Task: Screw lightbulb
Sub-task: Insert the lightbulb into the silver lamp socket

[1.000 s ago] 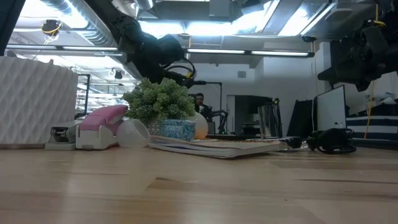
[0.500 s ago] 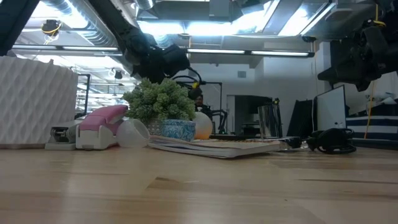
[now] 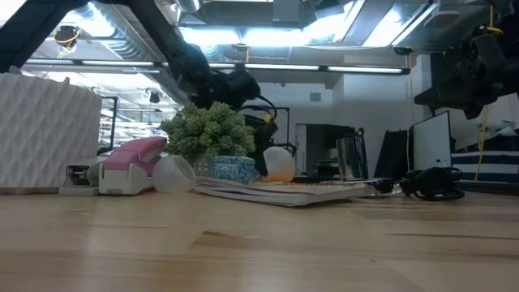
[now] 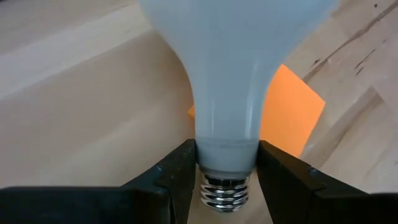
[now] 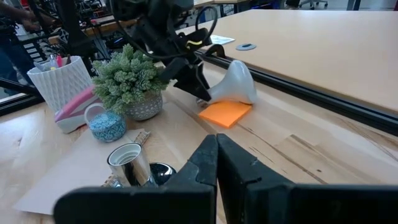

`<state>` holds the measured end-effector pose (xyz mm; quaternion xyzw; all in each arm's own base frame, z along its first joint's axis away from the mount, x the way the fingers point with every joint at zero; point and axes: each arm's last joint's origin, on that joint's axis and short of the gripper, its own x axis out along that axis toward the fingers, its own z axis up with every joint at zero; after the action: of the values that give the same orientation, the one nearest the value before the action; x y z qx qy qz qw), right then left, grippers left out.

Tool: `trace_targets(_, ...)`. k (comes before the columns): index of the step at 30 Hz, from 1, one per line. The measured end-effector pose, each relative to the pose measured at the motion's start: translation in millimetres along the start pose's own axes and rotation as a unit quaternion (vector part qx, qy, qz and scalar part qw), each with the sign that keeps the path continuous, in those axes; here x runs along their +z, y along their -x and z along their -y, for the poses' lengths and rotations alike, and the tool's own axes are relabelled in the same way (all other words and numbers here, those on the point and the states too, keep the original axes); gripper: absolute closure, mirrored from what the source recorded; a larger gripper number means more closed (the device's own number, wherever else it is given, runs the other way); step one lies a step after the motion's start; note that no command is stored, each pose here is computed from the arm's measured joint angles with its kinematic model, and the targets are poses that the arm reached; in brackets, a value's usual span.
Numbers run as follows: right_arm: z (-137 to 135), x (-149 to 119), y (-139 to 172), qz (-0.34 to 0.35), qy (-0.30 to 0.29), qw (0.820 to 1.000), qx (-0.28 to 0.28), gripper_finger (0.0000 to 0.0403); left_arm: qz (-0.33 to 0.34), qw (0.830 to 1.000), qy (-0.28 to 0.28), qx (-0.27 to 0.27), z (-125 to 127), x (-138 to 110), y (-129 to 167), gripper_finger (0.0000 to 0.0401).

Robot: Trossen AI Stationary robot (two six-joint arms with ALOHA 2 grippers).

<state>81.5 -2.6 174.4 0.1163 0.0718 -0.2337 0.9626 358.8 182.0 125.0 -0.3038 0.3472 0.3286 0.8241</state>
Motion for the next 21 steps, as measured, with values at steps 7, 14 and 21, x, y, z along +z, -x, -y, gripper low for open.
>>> trace_targets(7, 0.0, 0.0, 0.0, 0.000, 0.000, 1.000, 0.001, 0.0397, 0.025, 0.999, -0.032, -0.007, 5.9, 13.2, -1.4, 0.0250)
trace_targets(14, 0.0, 0.0, 0.0, 0.000, 0.000, 1.000, 0.001, 0.0397, 0.023, 0.997, -0.071, -0.008, 6.9, 11.6, -1.4, 0.0250)
trace_targets(21, -0.1, 0.0, 0.0, 0.000, 0.000, 1.000, 0.001, 0.0397, 0.041, 0.997, -0.068, -0.020, 12.9, 20.3, 4.0, 0.0250)
